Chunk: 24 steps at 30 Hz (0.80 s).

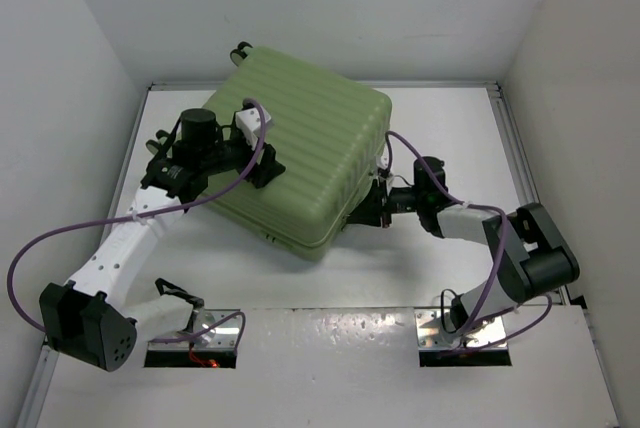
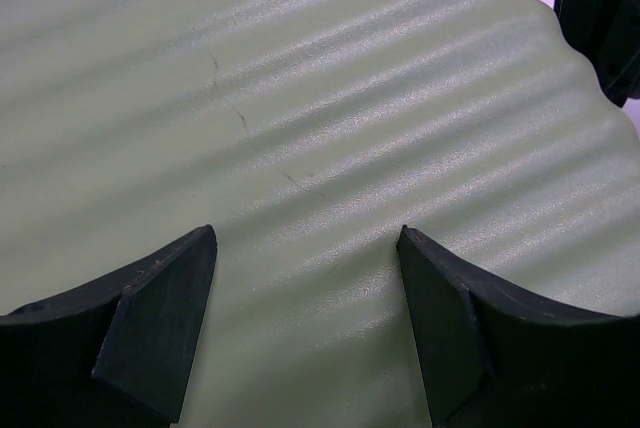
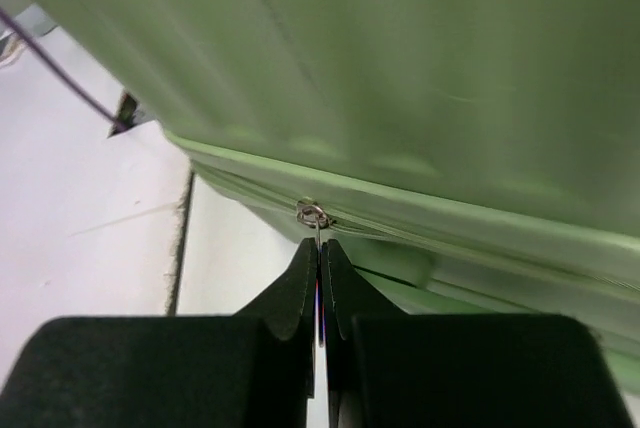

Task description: Pack the luggage

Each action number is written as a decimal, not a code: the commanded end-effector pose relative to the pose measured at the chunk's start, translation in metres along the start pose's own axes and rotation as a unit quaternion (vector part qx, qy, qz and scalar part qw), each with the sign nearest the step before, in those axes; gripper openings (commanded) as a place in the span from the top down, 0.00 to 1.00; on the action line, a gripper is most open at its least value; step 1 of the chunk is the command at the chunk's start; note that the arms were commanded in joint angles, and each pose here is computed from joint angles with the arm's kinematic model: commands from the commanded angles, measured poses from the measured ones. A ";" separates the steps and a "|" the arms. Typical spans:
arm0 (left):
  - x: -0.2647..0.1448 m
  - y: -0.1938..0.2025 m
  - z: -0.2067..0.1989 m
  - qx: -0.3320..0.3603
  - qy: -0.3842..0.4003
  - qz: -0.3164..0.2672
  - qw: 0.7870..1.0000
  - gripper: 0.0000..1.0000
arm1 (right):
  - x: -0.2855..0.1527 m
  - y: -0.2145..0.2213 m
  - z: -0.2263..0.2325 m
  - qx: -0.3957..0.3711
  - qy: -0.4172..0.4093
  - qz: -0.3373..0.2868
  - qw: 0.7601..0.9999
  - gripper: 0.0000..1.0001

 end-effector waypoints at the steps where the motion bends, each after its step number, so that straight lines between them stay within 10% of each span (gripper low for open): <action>1: 0.007 0.061 -0.008 -0.041 0.004 0.108 0.993 0.22 | -0.019 -0.029 -0.024 -0.075 0.070 -0.028 0.994 1.00; 24: 0.012 0.089 -0.009 -0.043 0.003 0.142 0.989 0.23 | -0.086 -0.043 -0.124 -0.139 0.404 -0.022 0.904 1.00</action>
Point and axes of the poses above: each gripper's point midway between its finger pads, its own x axis out along the fingers, its own z axis along the line the jaws close on, y = z × x, the point moved 4 cm from there along -x, back along the fingers, and after that the axes turned 3 degrees about -x, right-handed, at the moved point
